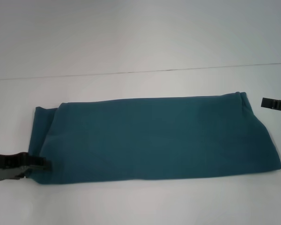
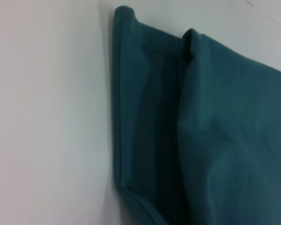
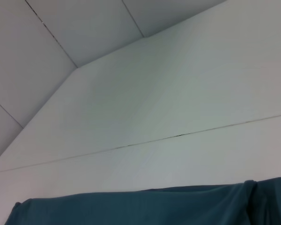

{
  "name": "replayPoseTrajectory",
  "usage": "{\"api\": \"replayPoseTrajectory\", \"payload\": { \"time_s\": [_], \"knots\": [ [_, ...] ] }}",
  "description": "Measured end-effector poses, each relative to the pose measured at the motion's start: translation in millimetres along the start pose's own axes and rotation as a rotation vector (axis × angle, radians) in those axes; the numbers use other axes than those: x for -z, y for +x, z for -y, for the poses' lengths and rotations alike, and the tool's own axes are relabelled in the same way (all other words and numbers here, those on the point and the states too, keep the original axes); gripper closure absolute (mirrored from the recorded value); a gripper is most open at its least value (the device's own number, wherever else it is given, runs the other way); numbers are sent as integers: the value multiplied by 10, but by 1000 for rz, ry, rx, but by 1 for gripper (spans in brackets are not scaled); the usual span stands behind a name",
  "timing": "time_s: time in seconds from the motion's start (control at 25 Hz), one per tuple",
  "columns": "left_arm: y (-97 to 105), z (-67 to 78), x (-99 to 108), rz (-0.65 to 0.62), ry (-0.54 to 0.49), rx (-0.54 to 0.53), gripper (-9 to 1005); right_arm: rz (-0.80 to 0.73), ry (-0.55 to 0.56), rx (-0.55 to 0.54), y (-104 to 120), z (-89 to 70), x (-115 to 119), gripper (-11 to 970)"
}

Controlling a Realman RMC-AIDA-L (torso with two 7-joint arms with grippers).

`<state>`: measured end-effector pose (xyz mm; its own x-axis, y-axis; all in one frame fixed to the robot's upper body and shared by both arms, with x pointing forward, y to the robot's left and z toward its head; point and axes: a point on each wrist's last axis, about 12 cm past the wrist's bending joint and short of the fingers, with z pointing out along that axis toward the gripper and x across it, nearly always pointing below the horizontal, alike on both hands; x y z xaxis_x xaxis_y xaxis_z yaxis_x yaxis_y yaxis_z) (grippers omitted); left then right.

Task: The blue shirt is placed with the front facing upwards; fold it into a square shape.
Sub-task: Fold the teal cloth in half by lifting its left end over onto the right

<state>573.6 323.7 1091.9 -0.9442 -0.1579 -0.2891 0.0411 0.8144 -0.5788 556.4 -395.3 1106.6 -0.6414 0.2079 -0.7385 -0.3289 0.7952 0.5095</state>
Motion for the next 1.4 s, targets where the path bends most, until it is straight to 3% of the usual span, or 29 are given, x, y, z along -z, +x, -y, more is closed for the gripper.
{"api": "replayPoseTrajectory", "payload": {
  "time_s": [1.4],
  "knots": [
    [-118,135,-67,-21,-32,-86,429,6,4,6,-35,-6,-24,43]
  ]
}}
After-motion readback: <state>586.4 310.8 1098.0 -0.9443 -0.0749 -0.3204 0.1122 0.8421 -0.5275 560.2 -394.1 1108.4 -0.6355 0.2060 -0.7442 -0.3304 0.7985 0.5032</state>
